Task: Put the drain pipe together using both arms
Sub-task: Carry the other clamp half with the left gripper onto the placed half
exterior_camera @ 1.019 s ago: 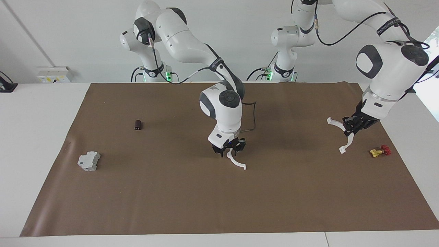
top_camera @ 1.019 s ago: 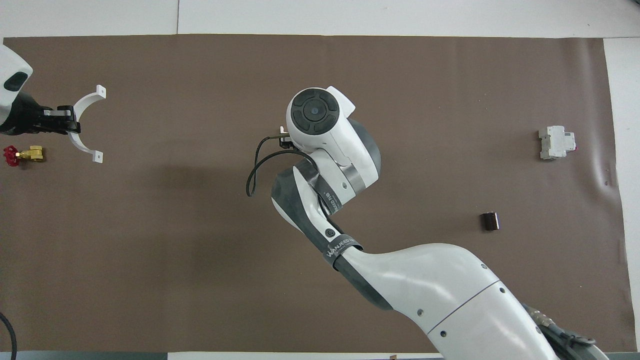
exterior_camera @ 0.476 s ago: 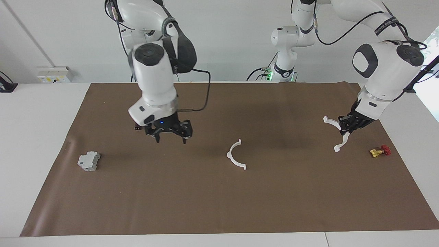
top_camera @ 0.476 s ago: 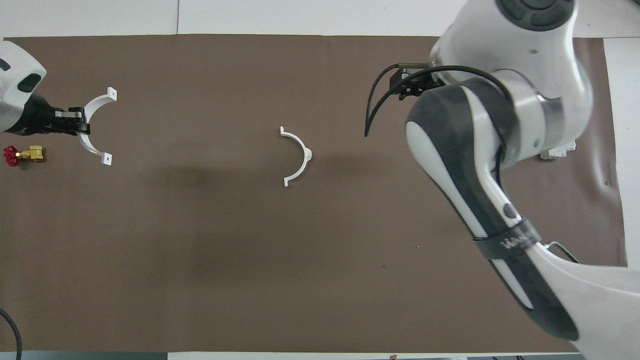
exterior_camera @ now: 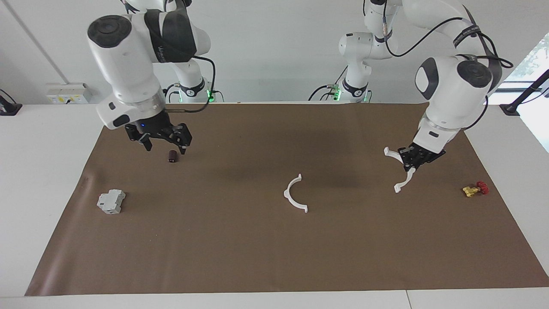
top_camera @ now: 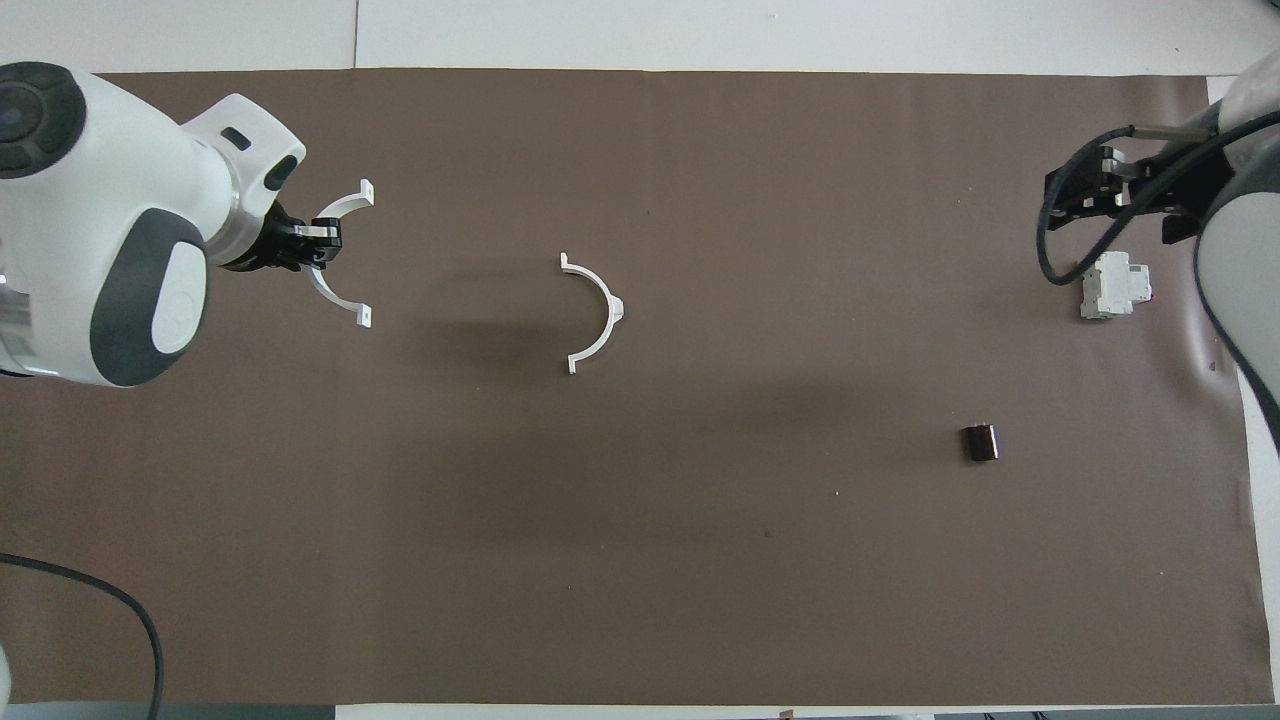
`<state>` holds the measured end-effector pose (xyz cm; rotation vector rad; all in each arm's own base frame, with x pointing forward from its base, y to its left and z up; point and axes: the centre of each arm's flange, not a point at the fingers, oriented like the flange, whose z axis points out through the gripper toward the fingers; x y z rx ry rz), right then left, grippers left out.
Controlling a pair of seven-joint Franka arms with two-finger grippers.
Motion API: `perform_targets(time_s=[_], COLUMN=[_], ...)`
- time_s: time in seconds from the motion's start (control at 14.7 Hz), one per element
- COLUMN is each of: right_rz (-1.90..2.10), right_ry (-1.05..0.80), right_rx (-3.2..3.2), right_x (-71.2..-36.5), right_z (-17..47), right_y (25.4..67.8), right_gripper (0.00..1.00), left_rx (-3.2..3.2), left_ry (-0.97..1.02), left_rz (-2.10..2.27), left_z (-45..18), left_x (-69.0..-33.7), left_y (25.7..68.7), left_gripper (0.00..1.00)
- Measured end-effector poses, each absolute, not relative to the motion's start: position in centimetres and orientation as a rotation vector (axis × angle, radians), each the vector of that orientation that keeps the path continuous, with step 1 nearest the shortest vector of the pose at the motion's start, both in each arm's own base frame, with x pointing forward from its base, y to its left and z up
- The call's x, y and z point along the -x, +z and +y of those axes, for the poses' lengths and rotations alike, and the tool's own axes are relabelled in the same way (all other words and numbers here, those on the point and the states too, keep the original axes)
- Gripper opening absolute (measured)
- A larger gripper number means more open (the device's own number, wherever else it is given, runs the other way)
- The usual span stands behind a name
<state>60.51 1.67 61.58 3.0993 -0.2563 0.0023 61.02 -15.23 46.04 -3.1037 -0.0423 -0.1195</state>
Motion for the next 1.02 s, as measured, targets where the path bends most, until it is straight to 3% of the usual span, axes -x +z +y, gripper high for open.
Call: perform_targets(time_s=[0.34,0.61,1.02], right_rz=[-0.227,-0.209,-0.230], right_ry=[-0.140,-0.154,-0.092], right_rx=[-3.095,-3.100,-3.106], right_x=[-58.2,-56.8,-55.2], right_z=[-0.9,-3.3,-4.3], right_y=[61.9,62.3,62.7], right_gripper=[1.00,1.00,1.00], left_rx=[3.112,3.067,3.076], left_ry=[-0.138,-0.142,-0.163], left_rz=[-0.125,-0.137,-0.113], left_z=[-21.8,-27.2,-28.7], left_x=[-60.7,-59.6,-58.3], left_y=[41.2,35.6,31.8], left_gripper=[0.21,0.21,0.21])
